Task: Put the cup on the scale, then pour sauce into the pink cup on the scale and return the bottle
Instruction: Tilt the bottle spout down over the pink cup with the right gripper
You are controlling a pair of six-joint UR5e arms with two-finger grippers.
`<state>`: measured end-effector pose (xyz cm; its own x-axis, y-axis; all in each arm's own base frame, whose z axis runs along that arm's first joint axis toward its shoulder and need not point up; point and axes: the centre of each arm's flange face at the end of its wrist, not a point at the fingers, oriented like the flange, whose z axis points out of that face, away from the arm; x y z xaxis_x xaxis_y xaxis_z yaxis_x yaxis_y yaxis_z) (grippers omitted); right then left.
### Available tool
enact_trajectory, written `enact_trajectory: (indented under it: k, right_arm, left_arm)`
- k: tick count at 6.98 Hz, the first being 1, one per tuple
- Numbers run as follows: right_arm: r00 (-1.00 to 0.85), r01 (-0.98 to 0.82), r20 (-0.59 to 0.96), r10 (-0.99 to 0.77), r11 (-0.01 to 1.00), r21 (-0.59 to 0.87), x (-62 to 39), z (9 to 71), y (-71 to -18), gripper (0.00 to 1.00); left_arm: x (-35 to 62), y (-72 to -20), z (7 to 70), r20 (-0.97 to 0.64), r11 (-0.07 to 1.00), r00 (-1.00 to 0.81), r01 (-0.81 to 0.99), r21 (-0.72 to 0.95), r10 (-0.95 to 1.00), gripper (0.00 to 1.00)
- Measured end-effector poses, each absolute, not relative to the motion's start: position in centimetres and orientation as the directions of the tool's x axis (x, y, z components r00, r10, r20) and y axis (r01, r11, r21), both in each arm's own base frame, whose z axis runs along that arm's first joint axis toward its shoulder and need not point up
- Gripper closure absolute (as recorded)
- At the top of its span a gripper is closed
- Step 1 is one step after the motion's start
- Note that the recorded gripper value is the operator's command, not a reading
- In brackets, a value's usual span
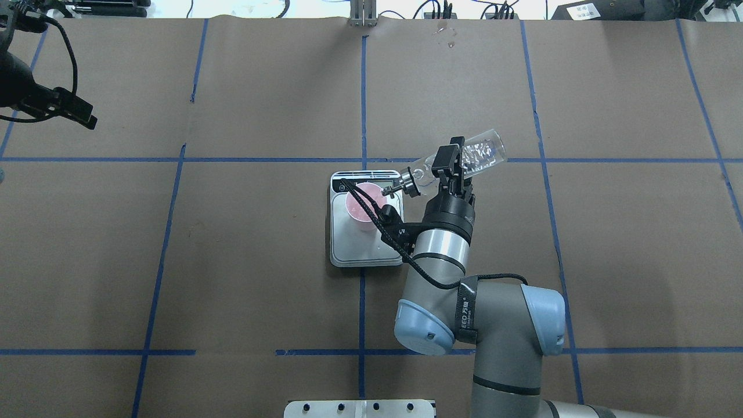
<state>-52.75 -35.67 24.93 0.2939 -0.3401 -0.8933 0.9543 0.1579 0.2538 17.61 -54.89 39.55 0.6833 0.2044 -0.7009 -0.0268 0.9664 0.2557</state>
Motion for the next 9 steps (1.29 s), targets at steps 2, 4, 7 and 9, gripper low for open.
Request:
enact_trajectory:
  k: [2,4,7,9]
  right_arm:
    - [0.243,0.968,-0.91,-0.335,0.144,0.205,-52.6,24.8,-35.8,1.0]
    - [0.227,0.972,-0.916,-0.331,0.141,0.19,-52.5,24.8,-35.8,1.0]
    - [0.236,0.969,-0.915,-0.326,0.142,0.2,-52.3,24.3,-35.9,1.0]
    - [0.258,0.964,-0.911,-0.322,0.146,0.221,-51.6,23.7,-35.9,1.0]
  left_arm:
    - [17.6,-54.9,39.5,-0.701,0.966,0.683,-0.026,0.256,0.205,0.0]
    - [17.6,-54.9,39.5,-0.701,0.966,0.683,-0.026,0.256,0.204,0.0]
    - [17.6,-54.9,39.5,-0.701,0.967,0.683,-0.026,0.255,0.203,0.0]
    - [17.6,-54.8,39.4,-0.702,0.966,0.683,-0.026,0.257,0.205,0.0]
